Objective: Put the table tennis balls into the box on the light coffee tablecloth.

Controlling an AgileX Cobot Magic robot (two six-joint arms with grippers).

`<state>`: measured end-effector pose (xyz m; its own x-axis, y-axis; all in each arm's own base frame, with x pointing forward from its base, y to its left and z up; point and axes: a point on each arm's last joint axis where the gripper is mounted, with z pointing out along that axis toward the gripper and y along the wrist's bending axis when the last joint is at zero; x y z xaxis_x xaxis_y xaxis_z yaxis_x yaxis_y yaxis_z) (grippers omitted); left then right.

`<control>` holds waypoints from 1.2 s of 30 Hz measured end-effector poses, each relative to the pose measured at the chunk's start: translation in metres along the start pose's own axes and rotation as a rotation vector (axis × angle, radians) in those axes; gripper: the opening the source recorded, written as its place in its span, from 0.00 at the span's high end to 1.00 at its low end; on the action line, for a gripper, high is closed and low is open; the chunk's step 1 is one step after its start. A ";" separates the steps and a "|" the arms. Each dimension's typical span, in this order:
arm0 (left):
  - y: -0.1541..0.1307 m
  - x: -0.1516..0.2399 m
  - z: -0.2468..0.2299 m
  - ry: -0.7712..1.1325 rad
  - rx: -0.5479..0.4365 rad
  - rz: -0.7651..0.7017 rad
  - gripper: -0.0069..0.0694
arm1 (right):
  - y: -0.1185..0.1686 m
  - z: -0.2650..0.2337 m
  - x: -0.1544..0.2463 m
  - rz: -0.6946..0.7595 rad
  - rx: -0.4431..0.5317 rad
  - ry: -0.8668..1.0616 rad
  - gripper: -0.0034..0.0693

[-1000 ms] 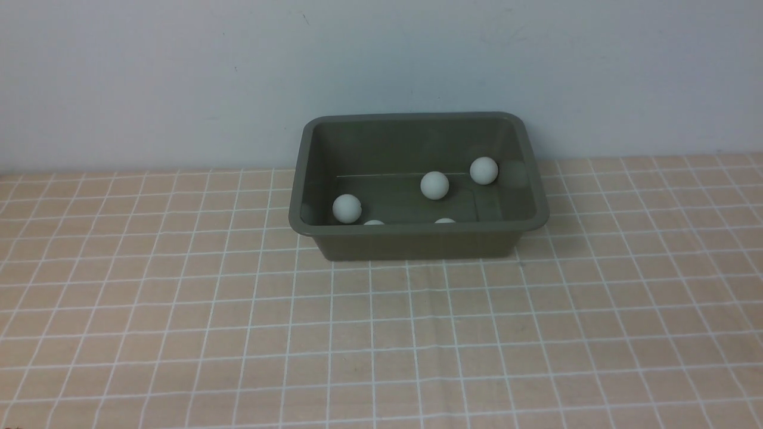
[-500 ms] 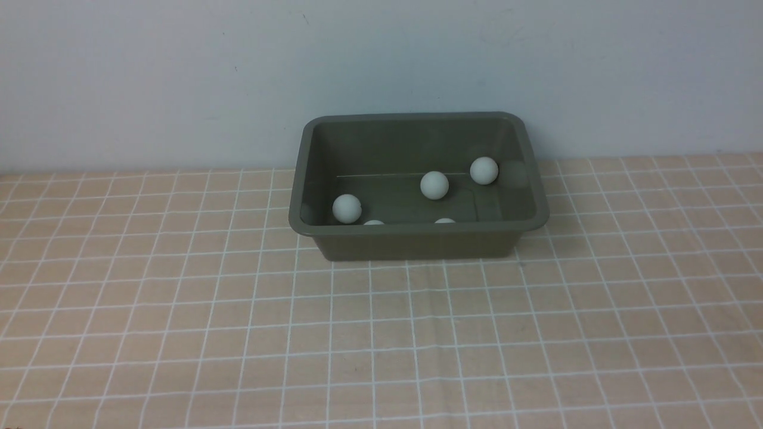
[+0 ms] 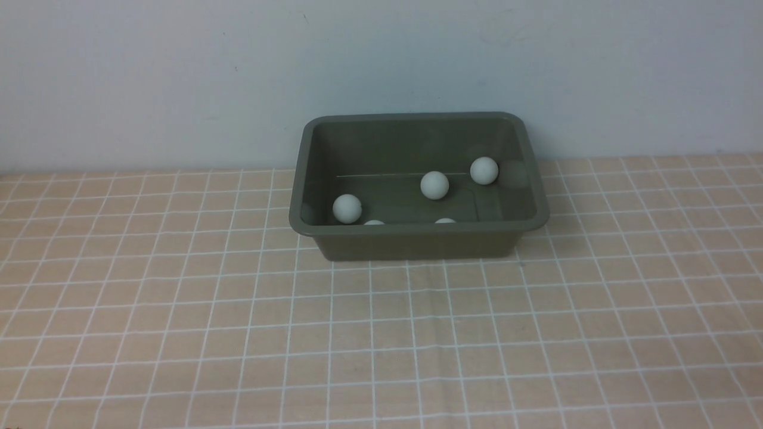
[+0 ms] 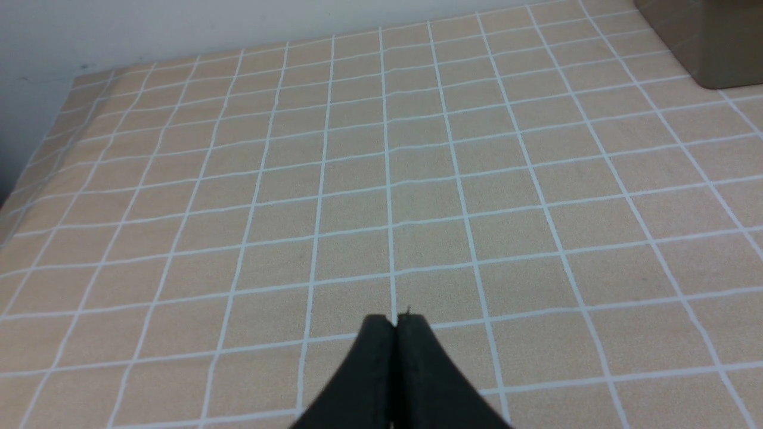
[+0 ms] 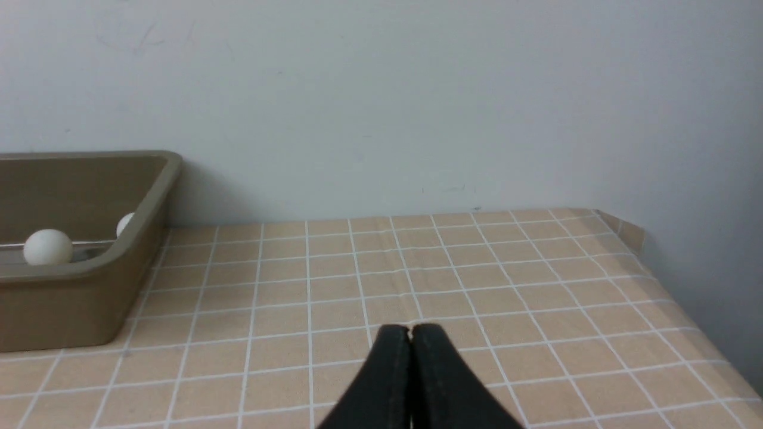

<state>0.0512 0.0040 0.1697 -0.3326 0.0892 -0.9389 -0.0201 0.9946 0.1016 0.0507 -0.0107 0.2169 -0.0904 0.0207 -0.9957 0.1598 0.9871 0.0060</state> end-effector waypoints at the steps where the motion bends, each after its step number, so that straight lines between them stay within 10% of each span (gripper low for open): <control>1: 0.000 0.000 0.000 0.000 0.000 0.000 1.00 | 0.000 0.002 0.008 0.000 -0.001 0.002 0.98; 36: 0.000 0.000 0.000 0.000 0.000 0.000 1.00 | 0.001 0.007 0.032 0.042 0.001 0.057 0.98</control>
<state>0.0512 0.0040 0.1697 -0.3326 0.0892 -0.9389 -0.0201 0.9946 0.1016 0.0550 -0.0107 0.1838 -0.1389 0.0714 -0.9877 0.1652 0.9851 0.0479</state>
